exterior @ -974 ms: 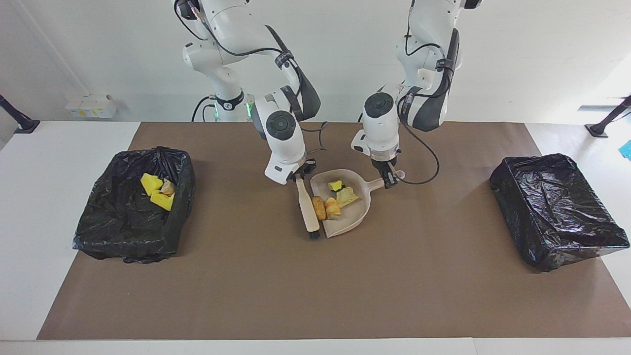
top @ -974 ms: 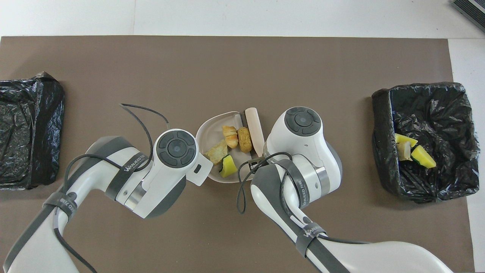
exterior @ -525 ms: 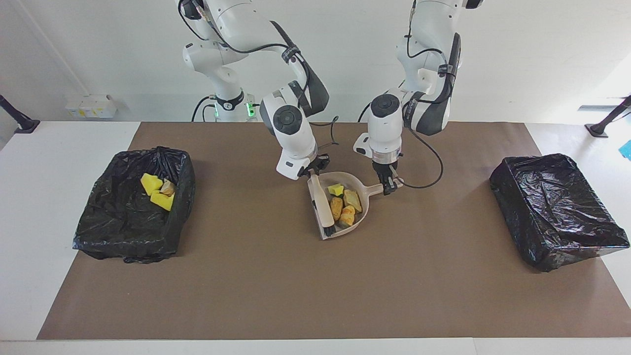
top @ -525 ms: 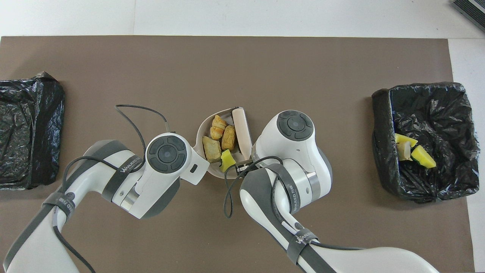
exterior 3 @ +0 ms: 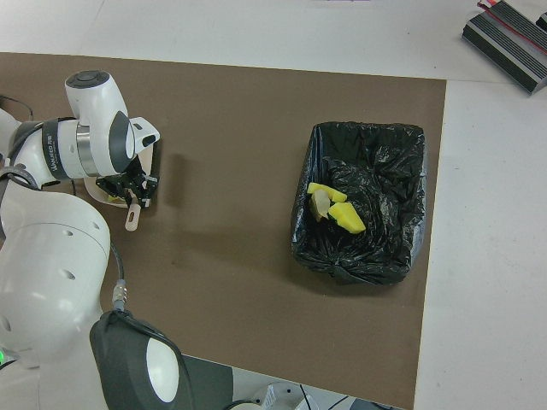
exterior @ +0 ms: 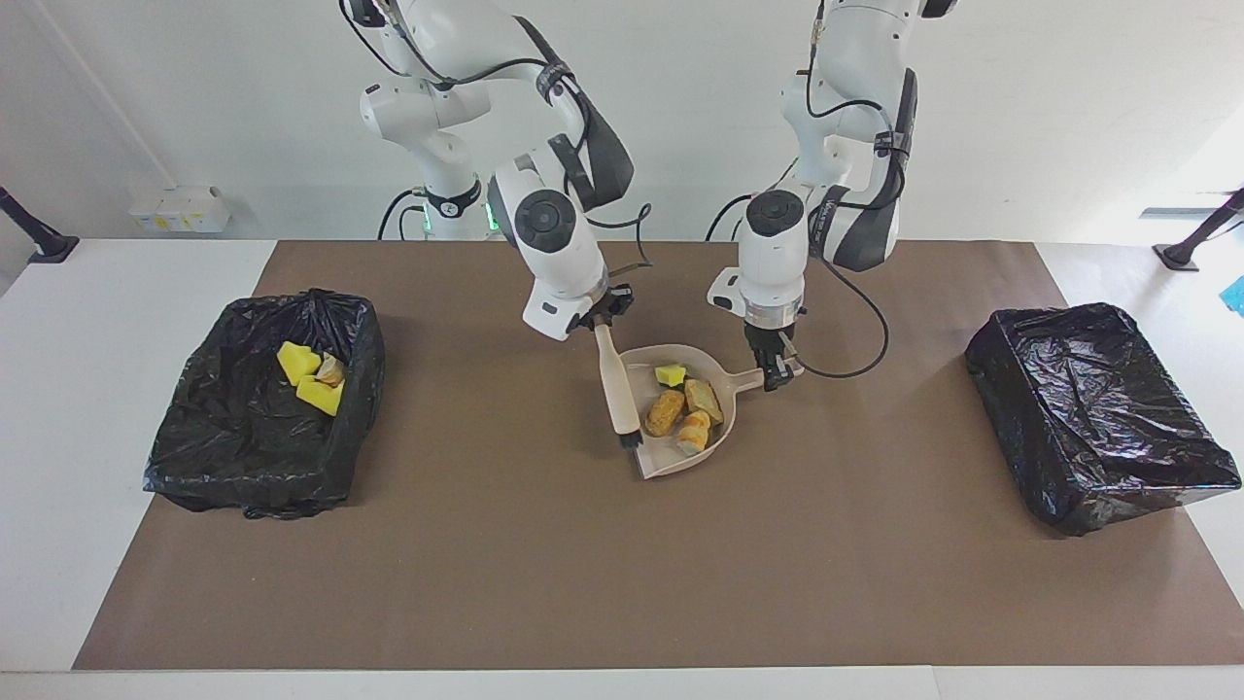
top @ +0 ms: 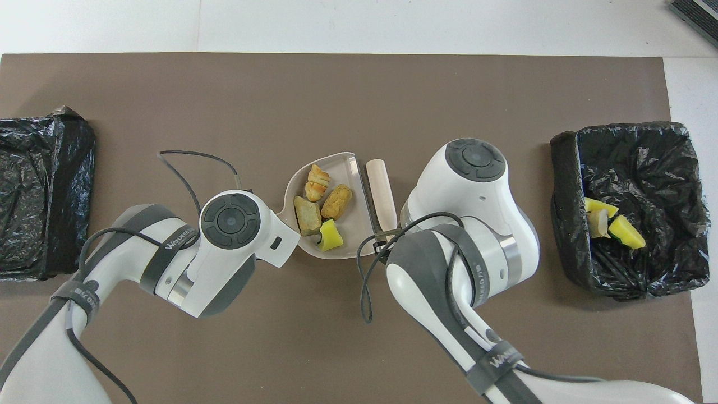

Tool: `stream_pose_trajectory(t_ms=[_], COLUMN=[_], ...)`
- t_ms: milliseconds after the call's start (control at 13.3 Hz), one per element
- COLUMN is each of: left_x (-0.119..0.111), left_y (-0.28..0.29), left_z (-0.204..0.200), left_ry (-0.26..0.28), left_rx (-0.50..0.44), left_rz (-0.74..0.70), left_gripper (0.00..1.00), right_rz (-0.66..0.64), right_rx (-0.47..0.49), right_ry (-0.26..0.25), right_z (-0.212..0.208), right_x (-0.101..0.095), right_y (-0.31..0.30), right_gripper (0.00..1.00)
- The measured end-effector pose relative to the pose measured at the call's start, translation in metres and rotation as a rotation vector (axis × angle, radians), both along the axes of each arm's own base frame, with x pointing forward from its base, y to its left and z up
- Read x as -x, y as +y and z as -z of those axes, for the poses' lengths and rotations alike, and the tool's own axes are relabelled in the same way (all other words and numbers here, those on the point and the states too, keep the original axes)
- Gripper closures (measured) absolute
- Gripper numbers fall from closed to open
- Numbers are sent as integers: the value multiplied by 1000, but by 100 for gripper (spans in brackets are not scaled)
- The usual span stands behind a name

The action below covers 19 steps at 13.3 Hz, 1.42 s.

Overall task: Sweep and dump trash in bin
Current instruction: 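Carry the loaded dustpan with the left gripper to the nearby bin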

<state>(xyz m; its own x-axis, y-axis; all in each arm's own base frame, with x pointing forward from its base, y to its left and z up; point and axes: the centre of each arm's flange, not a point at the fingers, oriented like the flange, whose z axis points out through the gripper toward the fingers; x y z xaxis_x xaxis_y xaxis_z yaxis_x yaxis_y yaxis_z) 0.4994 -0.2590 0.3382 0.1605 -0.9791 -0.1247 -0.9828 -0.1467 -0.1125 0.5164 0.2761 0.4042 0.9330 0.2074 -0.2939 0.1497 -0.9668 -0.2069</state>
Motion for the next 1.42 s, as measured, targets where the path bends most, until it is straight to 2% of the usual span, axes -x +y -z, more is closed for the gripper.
stream_pose_trajectory(t_ms=[225, 450, 600, 750, 899, 1049, 1274, 1424], left_x=[-9, -25, -41, -60, -79, -92, -106, -110], left_y=[16, 41, 58, 85, 122, 160, 218, 264], left_z=[0, -9, -29, -55, -79, -99, -123, -133], left_ry=[16, 25, 46, 63, 78, 78, 79, 83], left_rx=[17, 22, 10, 23, 58, 67, 63, 63], left_rz=[4, 22, 31, 40, 58, 61, 89, 112], left_gripper=[67, 67, 67, 67, 67, 67, 67, 67], right_rz=[4, 79, 150, 139, 136, 138, 192, 224], right_rx=[43, 145, 162, 161, 165, 137, 137, 146], right_ry=[33, 38, 82, 98, 85, 66, 73, 49], right_z=[-21, -15, -8, -7, -12, -20, -24, -3], right_x=[3, -19, -26, -22, -2, 29, 70, 102], right_y=[-29, -104, -156, -149, -77, 2, 71, 110], right_gripper=[73, 73, 73, 73, 73, 73, 73, 73])
